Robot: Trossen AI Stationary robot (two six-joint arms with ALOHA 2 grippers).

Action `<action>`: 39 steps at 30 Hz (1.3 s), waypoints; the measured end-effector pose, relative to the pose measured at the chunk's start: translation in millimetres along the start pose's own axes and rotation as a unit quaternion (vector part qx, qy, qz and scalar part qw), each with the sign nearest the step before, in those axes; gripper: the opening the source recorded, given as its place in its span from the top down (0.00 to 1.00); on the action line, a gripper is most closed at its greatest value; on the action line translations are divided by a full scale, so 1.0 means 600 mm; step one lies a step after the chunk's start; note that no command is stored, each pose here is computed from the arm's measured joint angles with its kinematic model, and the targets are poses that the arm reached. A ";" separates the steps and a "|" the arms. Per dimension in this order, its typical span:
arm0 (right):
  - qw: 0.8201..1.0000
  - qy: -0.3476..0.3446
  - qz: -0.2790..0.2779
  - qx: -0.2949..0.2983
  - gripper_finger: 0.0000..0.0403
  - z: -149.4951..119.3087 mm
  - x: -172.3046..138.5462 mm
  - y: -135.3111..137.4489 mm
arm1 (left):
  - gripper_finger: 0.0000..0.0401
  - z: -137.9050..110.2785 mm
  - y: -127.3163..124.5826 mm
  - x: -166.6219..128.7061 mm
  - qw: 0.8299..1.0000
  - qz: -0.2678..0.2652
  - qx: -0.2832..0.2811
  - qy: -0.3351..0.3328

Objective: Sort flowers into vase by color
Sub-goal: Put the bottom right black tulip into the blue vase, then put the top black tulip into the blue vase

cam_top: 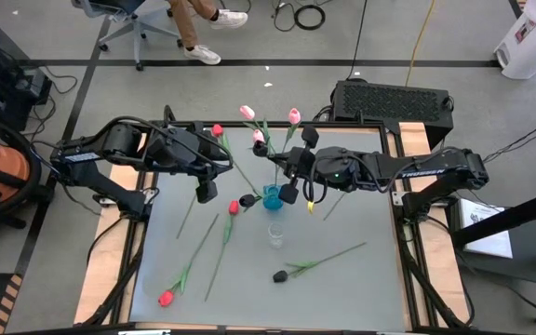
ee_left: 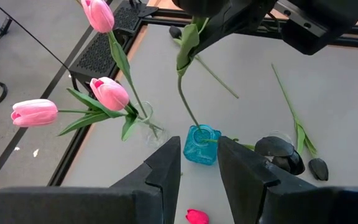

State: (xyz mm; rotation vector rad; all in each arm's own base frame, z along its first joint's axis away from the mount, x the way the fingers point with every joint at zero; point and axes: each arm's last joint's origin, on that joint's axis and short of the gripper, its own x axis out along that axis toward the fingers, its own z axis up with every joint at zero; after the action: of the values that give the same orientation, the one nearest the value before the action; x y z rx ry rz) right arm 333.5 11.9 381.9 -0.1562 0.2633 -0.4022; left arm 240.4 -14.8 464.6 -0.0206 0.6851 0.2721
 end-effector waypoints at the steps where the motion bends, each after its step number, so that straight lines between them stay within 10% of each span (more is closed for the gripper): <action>1: 1.000 0.000 0.000 0.000 1.00 0.000 0.000 0.000 | 0.72 0.000 0.000 0.000 1.000 0.000 0.000 0.000; 16: 1.000 0.001 0.027 -0.003 0.97 -0.001 0.000 0.003 | 0.72 0.000 -0.001 0.000 1.000 -0.001 0.001 0.000; 39: 0.996 0.082 0.031 -0.013 0.56 -0.029 -0.003 0.004 | 0.72 0.000 -0.001 0.000 1.000 -0.001 0.001 0.000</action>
State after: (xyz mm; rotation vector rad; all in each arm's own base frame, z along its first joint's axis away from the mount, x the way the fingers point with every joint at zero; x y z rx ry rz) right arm 327.9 12.9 365.4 -0.1393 0.4339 -0.3497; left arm 240.4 -15.1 464.5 -0.0199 0.6853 0.2706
